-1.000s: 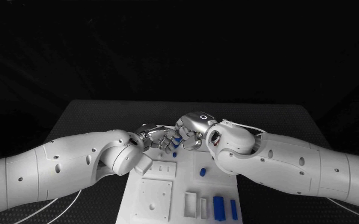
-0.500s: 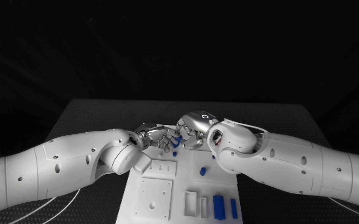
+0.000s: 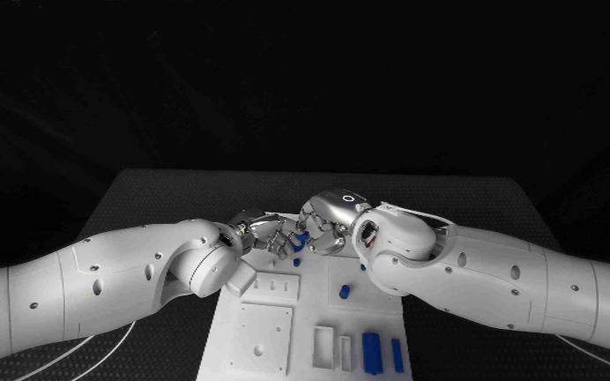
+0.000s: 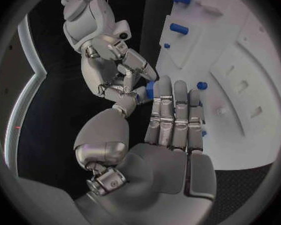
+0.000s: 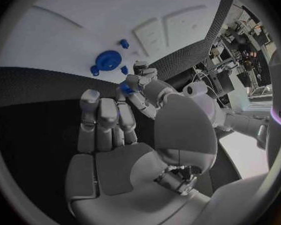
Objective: Assemble the parts on the task board
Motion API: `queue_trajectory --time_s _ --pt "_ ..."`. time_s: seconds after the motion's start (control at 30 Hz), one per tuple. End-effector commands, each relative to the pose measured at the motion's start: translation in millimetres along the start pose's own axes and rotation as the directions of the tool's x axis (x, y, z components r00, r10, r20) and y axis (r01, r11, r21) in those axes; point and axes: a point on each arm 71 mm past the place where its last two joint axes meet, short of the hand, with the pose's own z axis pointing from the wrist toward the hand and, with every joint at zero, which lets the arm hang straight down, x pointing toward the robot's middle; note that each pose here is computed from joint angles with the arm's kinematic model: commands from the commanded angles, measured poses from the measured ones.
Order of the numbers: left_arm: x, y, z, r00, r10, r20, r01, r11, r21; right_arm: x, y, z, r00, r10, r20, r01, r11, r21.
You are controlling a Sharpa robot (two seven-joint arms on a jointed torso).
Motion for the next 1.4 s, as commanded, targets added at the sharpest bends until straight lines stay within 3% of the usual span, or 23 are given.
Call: queue_trajectory --time_s 0.03,0.23,0.43,0.83,1.17,1.23,1.3,1.4 --pt "-2.8 -0.3 0.9 0.998 0.055 0.013 -0.055 0.998 0.002 -0.6 -2.9 0.4 1.0 0.003 0.009 -0.003 1.0 -0.003" --pt "-9.3 0.1 3.2 0.985 0.172 0.033 -0.172 0.985 0.01 -3.2 -34.3 3.3 0.998 0.0 0.063 -0.006 0.995 0.103" --pt "-18.2 2.8 4.8 0.968 0.248 0.049 -0.248 0.969 -0.005 -3.7 -60.3 4.7 0.997 -0.013 0.08 -0.001 0.987 0.161" --pt "-24.9 -3.5 -6.5 0.888 0.46 0.022 -0.459 0.887 -0.053 -6.9 -106.1 2.1 0.988 0.055 0.143 -0.091 0.962 0.258" --pt "-18.6 -4.4 -10.2 0.77 0.636 0.047 -0.632 0.771 -0.079 -11.3 -133.3 -2.8 0.951 0.19 0.244 -0.254 0.93 0.266" --pt "-16.7 -4.4 -11.0 0.735 0.676 0.048 -0.671 0.736 -0.084 -9.3 -137.3 -3.3 0.94 0.25 0.234 -0.309 0.913 0.267" --pt "-13.6 1.3 -13.6 0.698 0.715 0.04 -0.709 0.698 -0.103 -8.2 -141.9 -4.6 0.924 0.303 0.234 -0.361 0.893 0.27" --pt "-12.3 0.4 -14.0 0.677 0.734 0.05 -0.727 0.678 -0.109 -8.6 -145.2 -5.6 0.913 0.325 0.246 -0.386 0.882 0.269"
